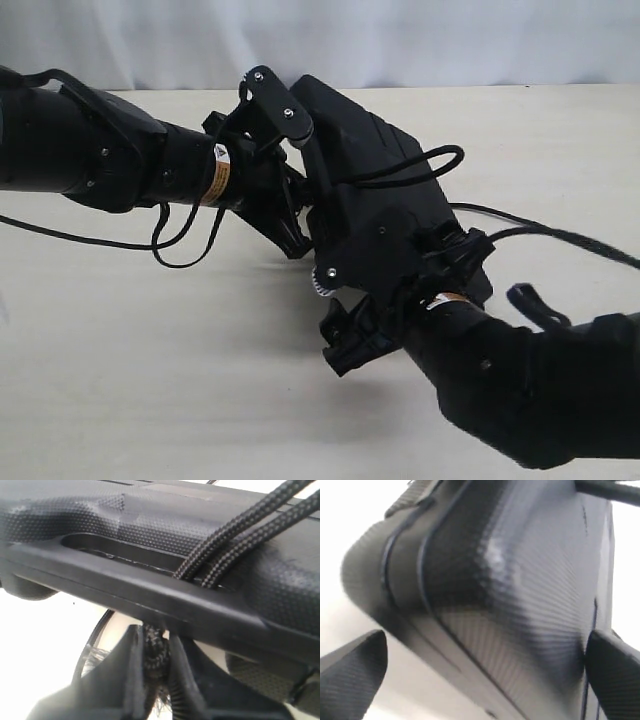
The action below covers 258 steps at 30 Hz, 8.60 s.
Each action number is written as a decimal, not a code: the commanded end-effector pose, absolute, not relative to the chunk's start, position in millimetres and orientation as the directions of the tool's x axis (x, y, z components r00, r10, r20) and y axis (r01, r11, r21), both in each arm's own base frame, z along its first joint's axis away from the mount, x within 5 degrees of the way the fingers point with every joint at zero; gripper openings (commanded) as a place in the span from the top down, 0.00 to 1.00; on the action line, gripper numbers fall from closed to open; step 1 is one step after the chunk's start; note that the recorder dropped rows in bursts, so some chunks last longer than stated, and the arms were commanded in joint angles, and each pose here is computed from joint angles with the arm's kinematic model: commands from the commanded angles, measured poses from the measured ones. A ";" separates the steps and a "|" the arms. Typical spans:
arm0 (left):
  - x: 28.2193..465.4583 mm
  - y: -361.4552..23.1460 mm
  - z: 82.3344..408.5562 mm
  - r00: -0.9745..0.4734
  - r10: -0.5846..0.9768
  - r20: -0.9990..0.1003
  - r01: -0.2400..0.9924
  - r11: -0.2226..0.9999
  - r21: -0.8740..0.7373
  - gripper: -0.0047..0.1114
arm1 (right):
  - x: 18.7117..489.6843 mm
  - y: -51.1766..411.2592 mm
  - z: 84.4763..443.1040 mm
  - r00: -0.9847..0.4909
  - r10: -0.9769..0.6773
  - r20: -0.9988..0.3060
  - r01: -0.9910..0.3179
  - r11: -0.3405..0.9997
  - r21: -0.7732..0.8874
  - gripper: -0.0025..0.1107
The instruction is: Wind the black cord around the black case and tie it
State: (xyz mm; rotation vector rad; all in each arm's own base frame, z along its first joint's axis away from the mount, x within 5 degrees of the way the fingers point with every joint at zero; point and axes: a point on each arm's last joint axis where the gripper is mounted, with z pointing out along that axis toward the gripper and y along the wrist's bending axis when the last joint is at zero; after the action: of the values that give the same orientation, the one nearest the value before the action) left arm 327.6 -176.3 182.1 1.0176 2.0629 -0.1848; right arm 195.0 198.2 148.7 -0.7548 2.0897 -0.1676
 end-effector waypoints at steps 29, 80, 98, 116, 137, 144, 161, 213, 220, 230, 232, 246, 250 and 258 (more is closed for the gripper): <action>330.5 -178.4 190.6 -0.344 0.575 -0.742 0.703 0.682 0.203 0.96 | 219.5 129.4 318.5 -0.313 -0.031 -0.949 -0.515 0.845 0.143 0.21; 297.3 -166.9 236.7 -0.211 0.581 -0.786 0.733 0.626 0.266 0.46 | 312.0 90.6 309.5 -0.674 -0.197 -0.712 -0.518 0.813 0.266 0.94; 360.7 -199.3 165.1 -0.116 0.749 -0.652 0.814 0.448 0.370 0.46 | 312.7 92.0 322.9 -0.653 -0.221 -0.724 -0.549 0.798 0.251 0.94; 368.1 -203.1 170.0 -0.138 0.719 -0.681 0.799 0.487 0.352 0.96 | 315.4 90.8 324.1 -0.669 -0.160 -0.726 -0.499 0.821 0.279 0.82; 369.6 -201.2 170.0 -0.186 0.698 -0.691 0.777 0.535 0.332 0.96 | 325.5 -36.9 271.1 -0.932 0.151 -0.330 0.155 0.988 0.015 0.41; 365.4 -206.0 170.0 -0.169 0.684 -0.710 0.814 0.503 0.291 0.96 | 346.7 -41.1 221.3 -0.978 -0.038 -0.206 -0.028 0.998 -0.050 0.49; 364.7 -206.7 169.9 -0.161 0.686 -0.709 0.822 0.491 0.289 0.96 | 408.9 -47.3 150.9 -0.811 -0.585 0.007 -0.585 0.811 -0.007 0.62; 355.6 -190.4 145.6 0.251 0.908 -0.336 0.782 0.014 0.623 0.96 | 437.3 20.1 216.4 -0.975 0.105 -0.195 -0.079 0.658 0.749 0.94; 361.6 -187.0 149.2 0.197 0.926 -0.321 0.761 0.062 0.646 0.96 | 436.8 50.0 220.2 -0.978 0.075 -0.195 -0.109 0.613 0.782 0.94; 368.3 -184.7 154.7 0.125 0.933 -0.337 0.740 0.139 0.658 0.96 | 433.1 75.6 220.2 -0.984 0.032 -0.176 -0.121 0.605 0.787 0.94; 372.9 -185.1 155.8 0.083 0.930 -0.359 0.733 0.186 0.654 0.96 | 431.5 81.8 219.2 -0.984 0.008 -0.177 -0.135 0.614 0.778 0.94; 392.4 -184.1 143.8 -0.029 0.939 -0.342 0.698 0.264 0.666 0.96 | 423.8 86.4 207.7 -0.976 -0.132 -0.175 -0.215 0.729 0.650 0.86; 393.2 -184.4 143.9 -0.042 0.935 -0.353 0.696 0.280 0.661 0.96 | 423.8 86.4 207.7 -0.976 -0.132 -0.175 -0.215 0.729 0.650 0.71; 398.1 -182.6 132.2 -0.080 0.942 -0.326 0.691 0.288 0.663 0.96 | 415.8 74.6 223.9 -0.959 -0.198 -0.200 -0.275 0.813 0.514 0.56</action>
State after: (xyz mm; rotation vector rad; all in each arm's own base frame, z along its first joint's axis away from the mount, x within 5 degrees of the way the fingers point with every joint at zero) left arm 395.6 -182.7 134.8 1.4961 1.8113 0.4306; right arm 419.8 79.7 209.8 -0.3381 2.8570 0.9456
